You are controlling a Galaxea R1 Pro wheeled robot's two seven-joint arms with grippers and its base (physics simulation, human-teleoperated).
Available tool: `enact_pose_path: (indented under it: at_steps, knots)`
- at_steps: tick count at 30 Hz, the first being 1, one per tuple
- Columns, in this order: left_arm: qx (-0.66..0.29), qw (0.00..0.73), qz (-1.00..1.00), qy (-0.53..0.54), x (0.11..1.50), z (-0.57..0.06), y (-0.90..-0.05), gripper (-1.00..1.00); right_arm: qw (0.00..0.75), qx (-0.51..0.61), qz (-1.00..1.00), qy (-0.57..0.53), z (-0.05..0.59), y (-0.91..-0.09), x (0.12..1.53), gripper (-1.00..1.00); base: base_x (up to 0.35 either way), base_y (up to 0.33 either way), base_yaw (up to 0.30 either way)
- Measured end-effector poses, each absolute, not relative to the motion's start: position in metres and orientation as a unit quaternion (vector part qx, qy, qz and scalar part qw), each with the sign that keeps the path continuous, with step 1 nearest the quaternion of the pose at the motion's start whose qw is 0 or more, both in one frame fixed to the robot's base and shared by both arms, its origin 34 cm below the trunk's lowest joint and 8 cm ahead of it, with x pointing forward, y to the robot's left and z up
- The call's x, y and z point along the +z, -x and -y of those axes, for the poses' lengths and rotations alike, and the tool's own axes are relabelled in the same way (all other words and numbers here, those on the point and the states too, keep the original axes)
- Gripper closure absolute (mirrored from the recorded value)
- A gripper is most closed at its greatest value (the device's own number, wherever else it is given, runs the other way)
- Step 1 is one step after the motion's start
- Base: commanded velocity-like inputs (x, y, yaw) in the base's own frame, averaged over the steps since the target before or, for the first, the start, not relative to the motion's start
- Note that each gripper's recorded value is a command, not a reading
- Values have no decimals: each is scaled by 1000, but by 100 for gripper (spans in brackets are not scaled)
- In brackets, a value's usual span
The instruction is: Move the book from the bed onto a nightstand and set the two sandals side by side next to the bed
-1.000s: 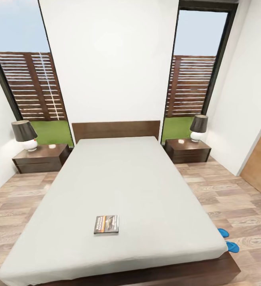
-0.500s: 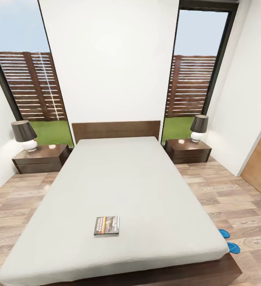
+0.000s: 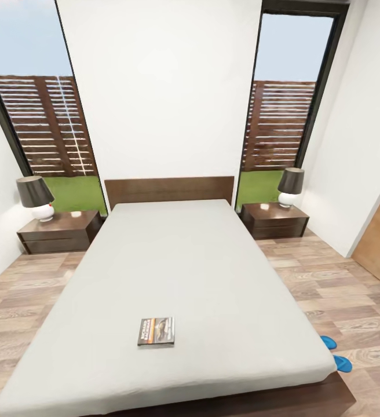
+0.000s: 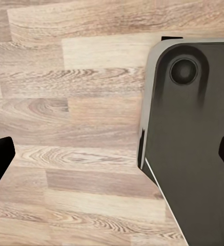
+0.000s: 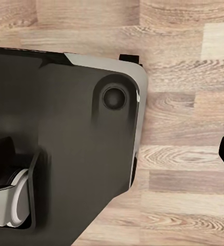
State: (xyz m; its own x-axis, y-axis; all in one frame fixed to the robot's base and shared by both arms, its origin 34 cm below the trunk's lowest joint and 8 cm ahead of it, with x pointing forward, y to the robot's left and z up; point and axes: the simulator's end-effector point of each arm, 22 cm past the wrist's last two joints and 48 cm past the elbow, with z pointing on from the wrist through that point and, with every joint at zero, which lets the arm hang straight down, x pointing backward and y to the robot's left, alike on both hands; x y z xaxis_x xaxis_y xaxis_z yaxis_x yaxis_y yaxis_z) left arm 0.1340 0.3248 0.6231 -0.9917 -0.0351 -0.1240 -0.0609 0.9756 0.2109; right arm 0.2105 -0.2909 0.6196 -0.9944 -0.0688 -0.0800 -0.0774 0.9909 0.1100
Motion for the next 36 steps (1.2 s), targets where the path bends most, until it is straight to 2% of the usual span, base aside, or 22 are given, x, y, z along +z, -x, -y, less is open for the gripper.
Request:
enact_pose_path:
  at_steps: [36]
  knots:
    - [108, 60, -992, 24, 623, -325, -135, -100, 39, 60, -997, 37, 285, -211, 619, -100, 44, 21, 0]
